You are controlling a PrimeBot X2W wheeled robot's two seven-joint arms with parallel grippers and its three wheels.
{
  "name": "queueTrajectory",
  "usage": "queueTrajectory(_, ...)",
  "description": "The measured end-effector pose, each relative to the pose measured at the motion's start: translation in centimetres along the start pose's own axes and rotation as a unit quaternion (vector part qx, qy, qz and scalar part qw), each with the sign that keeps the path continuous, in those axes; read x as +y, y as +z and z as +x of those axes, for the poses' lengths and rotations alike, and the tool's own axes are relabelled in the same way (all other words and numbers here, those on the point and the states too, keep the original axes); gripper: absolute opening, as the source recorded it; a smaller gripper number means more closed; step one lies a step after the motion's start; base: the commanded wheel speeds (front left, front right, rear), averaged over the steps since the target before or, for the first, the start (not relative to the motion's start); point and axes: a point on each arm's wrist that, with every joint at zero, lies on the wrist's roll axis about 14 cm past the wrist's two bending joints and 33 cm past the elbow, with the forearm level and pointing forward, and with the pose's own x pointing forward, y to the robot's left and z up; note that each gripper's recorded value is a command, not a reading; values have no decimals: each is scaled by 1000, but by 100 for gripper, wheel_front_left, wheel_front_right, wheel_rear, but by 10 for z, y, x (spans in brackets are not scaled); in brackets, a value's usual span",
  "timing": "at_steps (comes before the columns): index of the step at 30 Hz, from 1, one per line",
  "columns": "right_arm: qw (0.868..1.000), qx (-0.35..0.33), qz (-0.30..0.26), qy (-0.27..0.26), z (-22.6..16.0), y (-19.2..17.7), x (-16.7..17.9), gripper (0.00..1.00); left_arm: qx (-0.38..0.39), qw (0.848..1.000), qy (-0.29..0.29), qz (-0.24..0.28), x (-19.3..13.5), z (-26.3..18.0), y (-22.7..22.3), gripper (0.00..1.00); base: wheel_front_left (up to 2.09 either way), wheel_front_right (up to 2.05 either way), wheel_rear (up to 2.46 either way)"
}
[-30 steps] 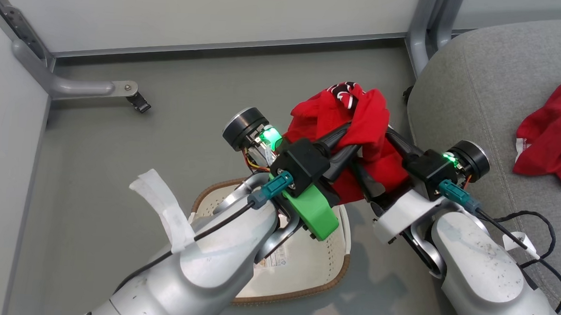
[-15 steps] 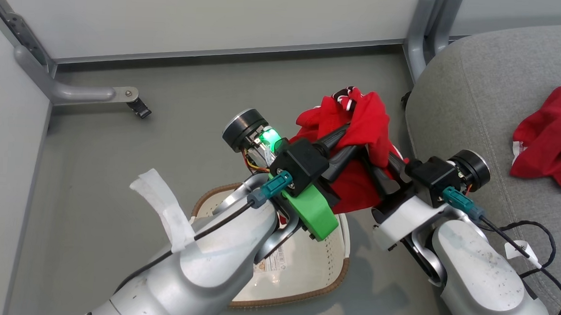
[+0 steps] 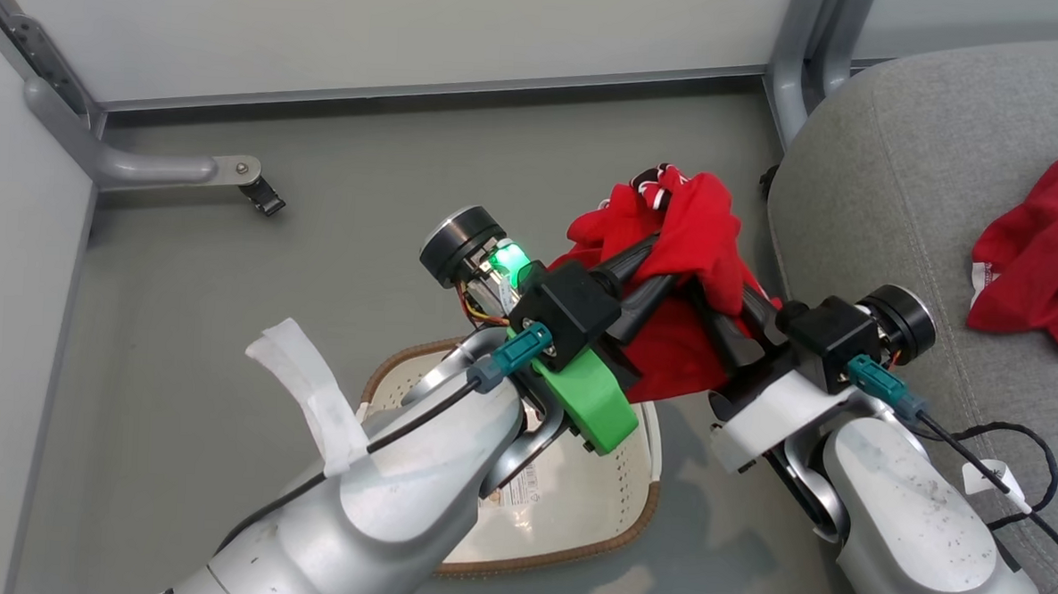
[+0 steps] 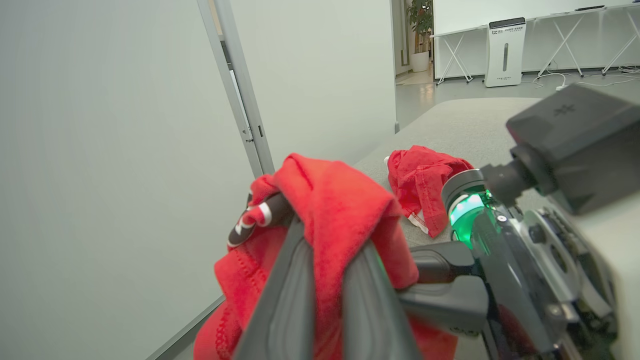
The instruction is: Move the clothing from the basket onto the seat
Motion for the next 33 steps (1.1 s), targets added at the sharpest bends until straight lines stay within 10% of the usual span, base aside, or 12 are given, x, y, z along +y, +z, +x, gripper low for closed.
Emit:
queueTrajectory(1, 1000, 0, 0, -1, 0, 0, -1, 0, 0, 1000, 1, 0, 0, 0, 0, 100, 0, 0, 0)
queueTrajectory(33, 986, 16, 21, -163, -59, -15, -80, 0, -5, 999, -34, -27, -13, 30, -20, 100, 0, 0, 0)
